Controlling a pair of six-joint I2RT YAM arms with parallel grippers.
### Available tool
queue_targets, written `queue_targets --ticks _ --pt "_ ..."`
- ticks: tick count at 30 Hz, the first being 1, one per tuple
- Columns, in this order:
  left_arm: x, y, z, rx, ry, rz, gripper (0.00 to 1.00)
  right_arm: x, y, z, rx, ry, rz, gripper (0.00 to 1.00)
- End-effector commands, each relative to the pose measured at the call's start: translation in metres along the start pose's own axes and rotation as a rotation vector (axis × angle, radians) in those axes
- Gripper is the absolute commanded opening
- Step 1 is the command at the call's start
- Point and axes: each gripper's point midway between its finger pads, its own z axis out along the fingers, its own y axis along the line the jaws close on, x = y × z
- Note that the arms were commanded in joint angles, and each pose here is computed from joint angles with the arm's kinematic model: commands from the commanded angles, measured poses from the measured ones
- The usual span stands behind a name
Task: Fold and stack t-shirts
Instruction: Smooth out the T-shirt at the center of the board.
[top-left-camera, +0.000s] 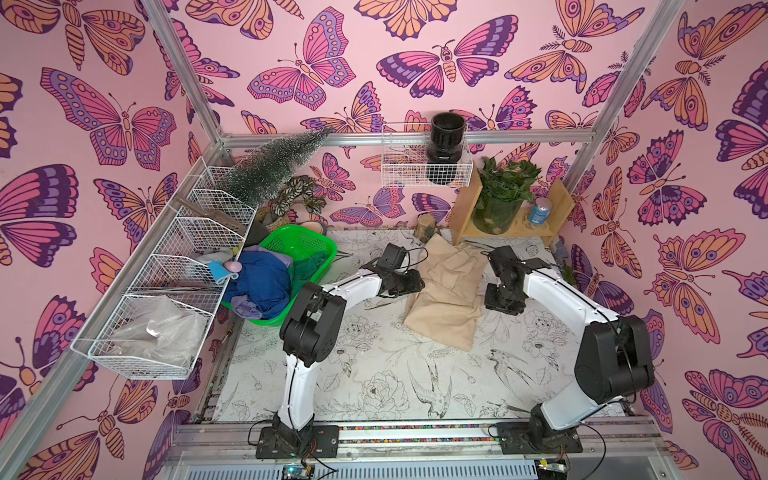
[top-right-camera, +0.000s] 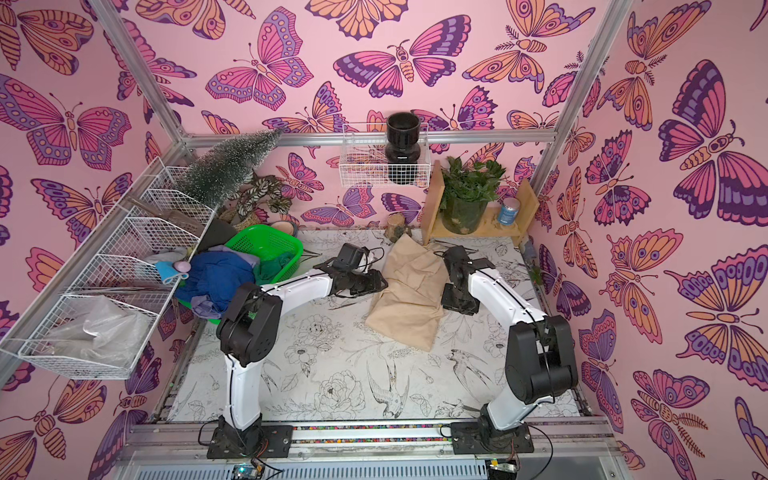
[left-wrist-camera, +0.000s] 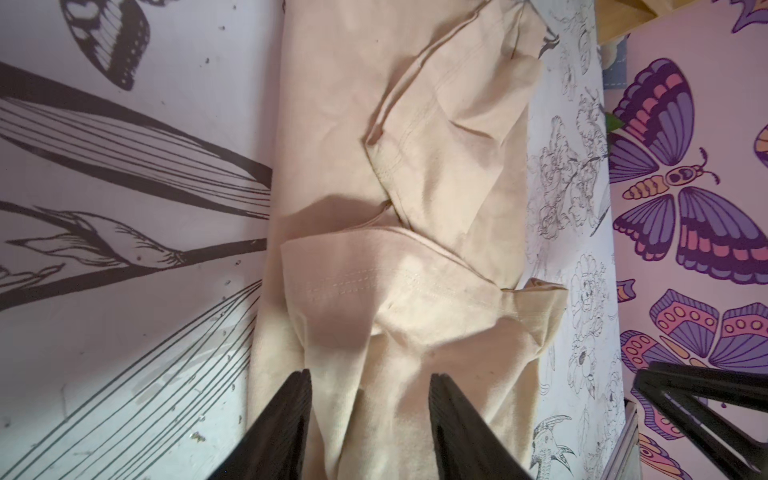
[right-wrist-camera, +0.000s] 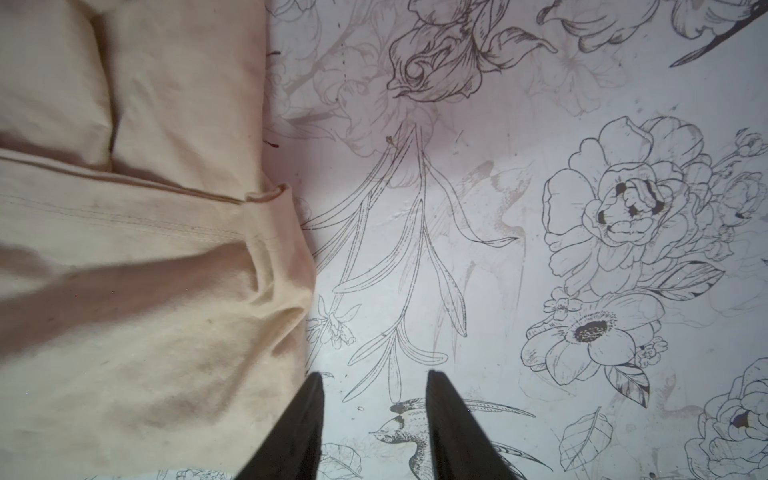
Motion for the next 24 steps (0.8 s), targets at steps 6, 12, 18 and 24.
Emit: queue_targets --ticks 6,12,18,24 --pt "0.013 0.016 0.015 -0.057 0.056 0.048 0.47 0.004 -0.022 -0.012 0.014 -0.023 0.032 0.44" --pt "0.011 0.016 0.025 -0.047 0.067 0.045 0.11 0.012 -0.024 -0.008 0.006 -0.008 0.04 0.4" --pt "0.001 0.007 0.025 -0.021 0.052 0.058 0.1 0.026 -0.023 0.002 -0.014 0.021 0.056 0.37" --pt "-0.025 -0.029 0.0 0.045 -0.017 0.12 0.11 0.038 -0.022 0.014 -0.027 0.067 0.067 0.37"
